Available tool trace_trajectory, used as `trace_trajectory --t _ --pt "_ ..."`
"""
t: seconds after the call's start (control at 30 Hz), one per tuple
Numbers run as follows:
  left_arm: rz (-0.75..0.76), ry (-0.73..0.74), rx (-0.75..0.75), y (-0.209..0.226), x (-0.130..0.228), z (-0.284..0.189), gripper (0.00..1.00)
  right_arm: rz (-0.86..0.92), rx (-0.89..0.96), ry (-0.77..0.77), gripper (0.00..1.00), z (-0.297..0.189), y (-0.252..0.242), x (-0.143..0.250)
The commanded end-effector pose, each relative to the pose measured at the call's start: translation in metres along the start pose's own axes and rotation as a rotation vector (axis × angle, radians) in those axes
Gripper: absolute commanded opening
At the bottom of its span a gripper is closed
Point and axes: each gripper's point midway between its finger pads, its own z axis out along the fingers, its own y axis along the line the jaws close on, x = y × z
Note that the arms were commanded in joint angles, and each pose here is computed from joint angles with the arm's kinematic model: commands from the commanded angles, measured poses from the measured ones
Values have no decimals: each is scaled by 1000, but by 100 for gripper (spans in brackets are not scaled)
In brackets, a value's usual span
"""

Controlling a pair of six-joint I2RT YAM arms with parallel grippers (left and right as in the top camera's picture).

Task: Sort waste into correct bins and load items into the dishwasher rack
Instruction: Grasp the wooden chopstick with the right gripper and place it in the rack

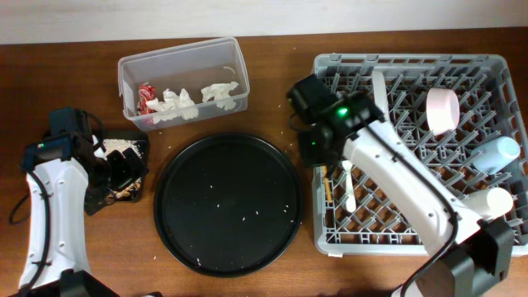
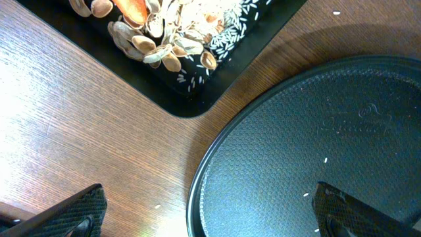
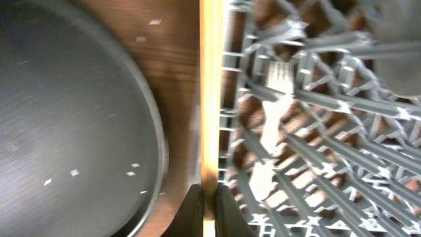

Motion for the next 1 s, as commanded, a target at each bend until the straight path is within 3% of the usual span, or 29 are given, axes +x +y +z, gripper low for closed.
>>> trace_trajectory --t 0.0,0.3,0.37,0.43,0.63,0.7,0.73,0.83,0.9,0.97 --pt "13 -25 0 1 -3 -6 99 89 72 45 4 16 -39 3" --pt "13 -25 0 1 -3 -6 99 156 182 127 6 82 -84 36" --pt "13 -25 0 1 -3 -6 99 152 226 104 11 81 -91 32" --pt "13 -25 0 1 -3 -6 99 153 227 99 35 81 -91 31" --pt "13 -25 1 1 -3 -6 99 171 52 31 36 50 -69 26" --pt "41 -24 4 -4 -1 -6 99 178 -14 -98 50 9 -67 16" --pt "90 -28 8 -12 0 -6 99 175 -33 -145 57 -5 -68 13" --pt "373 -60 47 -63 15 -4 99 22 -199 -240 63 -35 -52 5" --pt "698 -97 92 -115 41 -4 99 -7 -319 -280 77 -43 -50 -5" --pt "847 -89 102 -131 60 -3 99 -4 -351 -331 87 -52 -61 -18"
